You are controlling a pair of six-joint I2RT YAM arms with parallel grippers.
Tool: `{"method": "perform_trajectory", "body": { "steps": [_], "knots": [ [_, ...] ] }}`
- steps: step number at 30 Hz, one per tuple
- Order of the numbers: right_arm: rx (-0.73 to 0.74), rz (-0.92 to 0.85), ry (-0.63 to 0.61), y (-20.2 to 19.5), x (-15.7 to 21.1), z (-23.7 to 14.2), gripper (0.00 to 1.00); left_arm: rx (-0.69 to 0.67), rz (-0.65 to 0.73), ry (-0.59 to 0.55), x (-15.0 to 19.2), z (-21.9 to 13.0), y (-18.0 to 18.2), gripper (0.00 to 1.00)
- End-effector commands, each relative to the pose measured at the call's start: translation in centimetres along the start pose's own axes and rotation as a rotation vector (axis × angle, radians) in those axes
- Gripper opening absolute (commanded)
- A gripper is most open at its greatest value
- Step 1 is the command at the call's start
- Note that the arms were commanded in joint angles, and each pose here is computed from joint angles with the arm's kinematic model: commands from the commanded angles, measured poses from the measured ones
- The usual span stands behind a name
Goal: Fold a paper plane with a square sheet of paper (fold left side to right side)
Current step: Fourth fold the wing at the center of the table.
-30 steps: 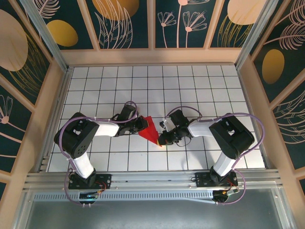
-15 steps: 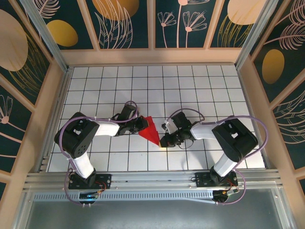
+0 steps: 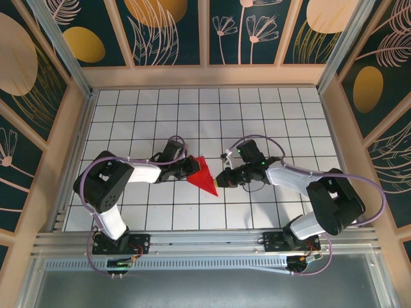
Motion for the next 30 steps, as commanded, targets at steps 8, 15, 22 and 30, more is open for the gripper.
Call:
{"method": "perform_trajectory", "body": {
  "steps": [8, 15, 22, 30],
  "knots": [
    [0.005, 0.033, -0.017, -1.9, -2.0, 3.0, 0.00, -0.131, -0.017, 0.027, 1.2, 0.3, 3.3, 0.12],
    [0.031, 0.057, -0.004, -3.4, -1.4, 3.7, 0.00, -0.128, -0.018, 0.028, 1.2, 0.4, 3.3, 0.12],
    [0.031, 0.065, 0.007, -3.9, -0.9, 4.0, 0.00, -0.132, -0.019, 0.031, 1.2, 0.5, 3.4, 0.12],
    [0.026, 0.070, 0.020, -4.3, -0.6, 4.4, 0.00, -0.133, -0.019, 0.031, 1.3, 0.5, 3.5, 0.12]
  ]
}}
Point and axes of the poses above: each hand's point on the last joint's axis, 136 mm out from that joint toward the fingers, its own z axis out along the fingers, its own y axis along the line the jaws close on, x = y × z, the point moved 1 cm from there along -z, back along the fingers, and after that the axes turned 3 degrees about z, right-handed, at the moved point
